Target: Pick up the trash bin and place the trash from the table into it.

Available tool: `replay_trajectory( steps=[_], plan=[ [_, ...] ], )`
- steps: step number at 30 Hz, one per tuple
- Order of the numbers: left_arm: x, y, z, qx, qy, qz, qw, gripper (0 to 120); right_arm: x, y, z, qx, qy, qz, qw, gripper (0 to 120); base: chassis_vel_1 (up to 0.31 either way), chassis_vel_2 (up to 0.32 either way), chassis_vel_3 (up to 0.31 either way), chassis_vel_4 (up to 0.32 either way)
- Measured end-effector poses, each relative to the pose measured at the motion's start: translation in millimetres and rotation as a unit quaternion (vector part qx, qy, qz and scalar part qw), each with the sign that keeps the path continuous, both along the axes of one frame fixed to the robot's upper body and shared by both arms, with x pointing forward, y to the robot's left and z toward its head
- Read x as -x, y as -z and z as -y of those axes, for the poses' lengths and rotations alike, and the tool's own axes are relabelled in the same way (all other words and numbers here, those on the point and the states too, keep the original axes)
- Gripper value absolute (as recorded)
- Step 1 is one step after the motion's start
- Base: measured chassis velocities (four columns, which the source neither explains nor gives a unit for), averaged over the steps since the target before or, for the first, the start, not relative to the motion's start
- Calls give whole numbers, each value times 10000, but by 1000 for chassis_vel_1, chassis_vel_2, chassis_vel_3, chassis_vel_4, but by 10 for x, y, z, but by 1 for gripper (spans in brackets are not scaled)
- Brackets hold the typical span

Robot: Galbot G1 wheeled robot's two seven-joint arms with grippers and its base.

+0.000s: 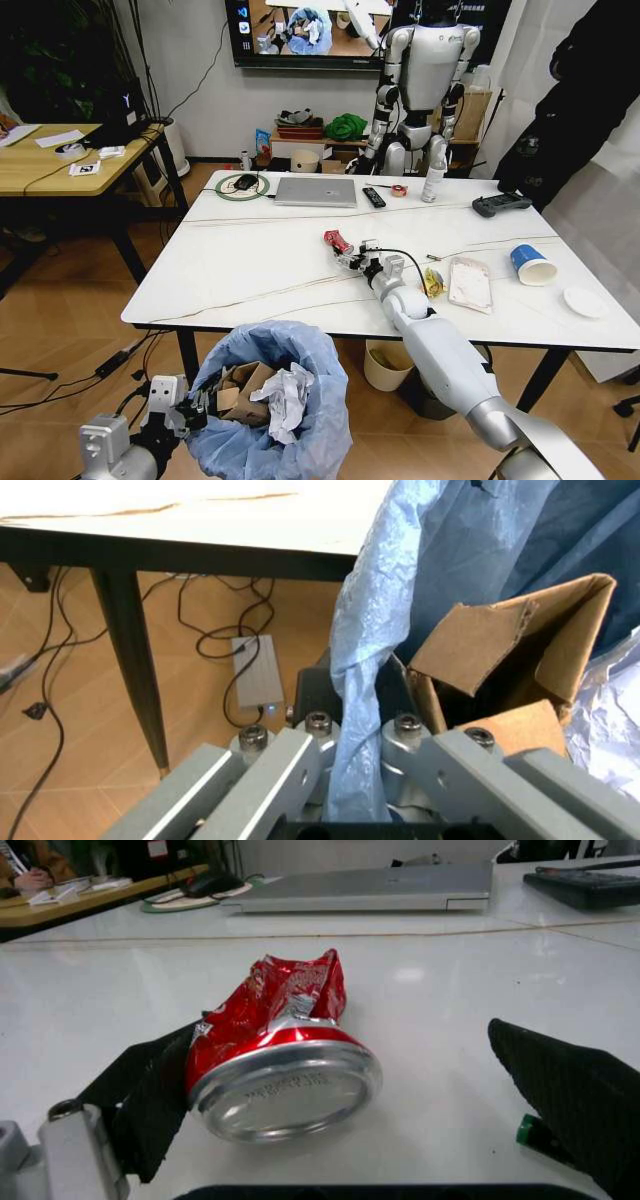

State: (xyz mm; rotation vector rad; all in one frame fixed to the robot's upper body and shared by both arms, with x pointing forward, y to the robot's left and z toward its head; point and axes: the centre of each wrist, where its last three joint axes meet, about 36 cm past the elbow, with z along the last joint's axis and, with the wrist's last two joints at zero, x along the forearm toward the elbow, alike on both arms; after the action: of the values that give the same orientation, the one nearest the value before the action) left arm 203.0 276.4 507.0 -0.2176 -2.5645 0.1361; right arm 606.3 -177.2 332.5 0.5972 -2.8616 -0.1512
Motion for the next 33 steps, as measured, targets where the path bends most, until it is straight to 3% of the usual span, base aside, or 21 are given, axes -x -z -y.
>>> replay_trajectory(
  steps=[14,21,25,33],
  plan=[
    [-4,-1,-1,8,-8,11,10000,0,-36,34,-5,-117,-181,45,9998,100,0,0,0,0],
    [-8,-5,-7,13,-11,19,10000,0,-44,21,-29,-153,-252,66,9995,77,0,0,0,0],
    [-8,-5,-7,16,-9,21,10000,0,-43,24,-24,-150,-266,67,9995,58,0,0,0,0],
    [-10,-6,-6,20,-4,23,10000,0,-39,30,-7,-172,-271,65,9995,39,0,0,0,0]
  ],
)
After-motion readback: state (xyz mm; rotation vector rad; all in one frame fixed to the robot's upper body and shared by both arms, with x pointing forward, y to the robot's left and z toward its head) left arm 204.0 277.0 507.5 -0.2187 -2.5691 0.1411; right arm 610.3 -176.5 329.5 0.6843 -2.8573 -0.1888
